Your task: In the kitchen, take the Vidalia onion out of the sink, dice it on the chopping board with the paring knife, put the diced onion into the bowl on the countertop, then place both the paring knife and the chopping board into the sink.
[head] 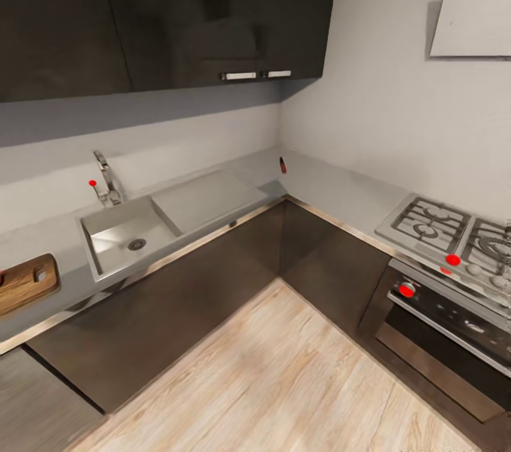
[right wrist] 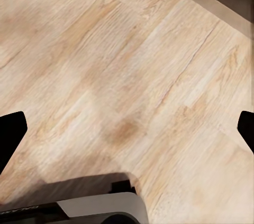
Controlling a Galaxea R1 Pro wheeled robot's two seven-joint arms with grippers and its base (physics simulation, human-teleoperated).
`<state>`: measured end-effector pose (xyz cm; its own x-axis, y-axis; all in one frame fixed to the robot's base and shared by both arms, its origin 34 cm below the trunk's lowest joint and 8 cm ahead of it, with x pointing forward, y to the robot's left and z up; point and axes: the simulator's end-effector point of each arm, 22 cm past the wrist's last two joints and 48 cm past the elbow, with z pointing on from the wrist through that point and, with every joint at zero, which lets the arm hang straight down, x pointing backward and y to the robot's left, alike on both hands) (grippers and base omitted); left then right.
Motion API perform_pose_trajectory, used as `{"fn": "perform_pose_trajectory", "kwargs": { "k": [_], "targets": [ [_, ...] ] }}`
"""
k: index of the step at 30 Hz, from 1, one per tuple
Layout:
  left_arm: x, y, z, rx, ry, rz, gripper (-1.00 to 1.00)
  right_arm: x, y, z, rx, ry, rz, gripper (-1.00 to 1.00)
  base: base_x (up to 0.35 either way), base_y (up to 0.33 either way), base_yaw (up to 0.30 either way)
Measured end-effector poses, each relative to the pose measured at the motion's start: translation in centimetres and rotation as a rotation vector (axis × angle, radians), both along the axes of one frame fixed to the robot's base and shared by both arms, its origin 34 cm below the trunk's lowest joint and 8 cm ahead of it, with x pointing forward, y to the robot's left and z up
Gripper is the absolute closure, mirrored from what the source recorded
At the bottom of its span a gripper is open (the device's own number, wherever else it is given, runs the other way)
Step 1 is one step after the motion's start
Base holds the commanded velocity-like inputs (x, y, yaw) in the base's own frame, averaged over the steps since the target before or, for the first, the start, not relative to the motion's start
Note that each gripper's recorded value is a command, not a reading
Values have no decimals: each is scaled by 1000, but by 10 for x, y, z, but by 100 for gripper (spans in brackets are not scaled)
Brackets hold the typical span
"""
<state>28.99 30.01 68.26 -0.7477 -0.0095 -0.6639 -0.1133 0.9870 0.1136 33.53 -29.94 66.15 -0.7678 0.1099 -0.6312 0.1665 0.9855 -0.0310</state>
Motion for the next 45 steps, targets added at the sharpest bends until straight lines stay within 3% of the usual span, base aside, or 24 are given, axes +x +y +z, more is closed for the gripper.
{"fn": "perform_pose_trajectory", "kwargs": {
  "k": [28, 45],
  "targets": [
    [12, 0, 7, 0, -36, 0, -100, 12, 0, 8, -1, -37, 1, -100, 0, 0, -191],
    [13, -2, 7, -2, -41, -2, -100, -5, -1, 1, -9, 10, 5, -100, 0, 0, -21]
  ]
}}
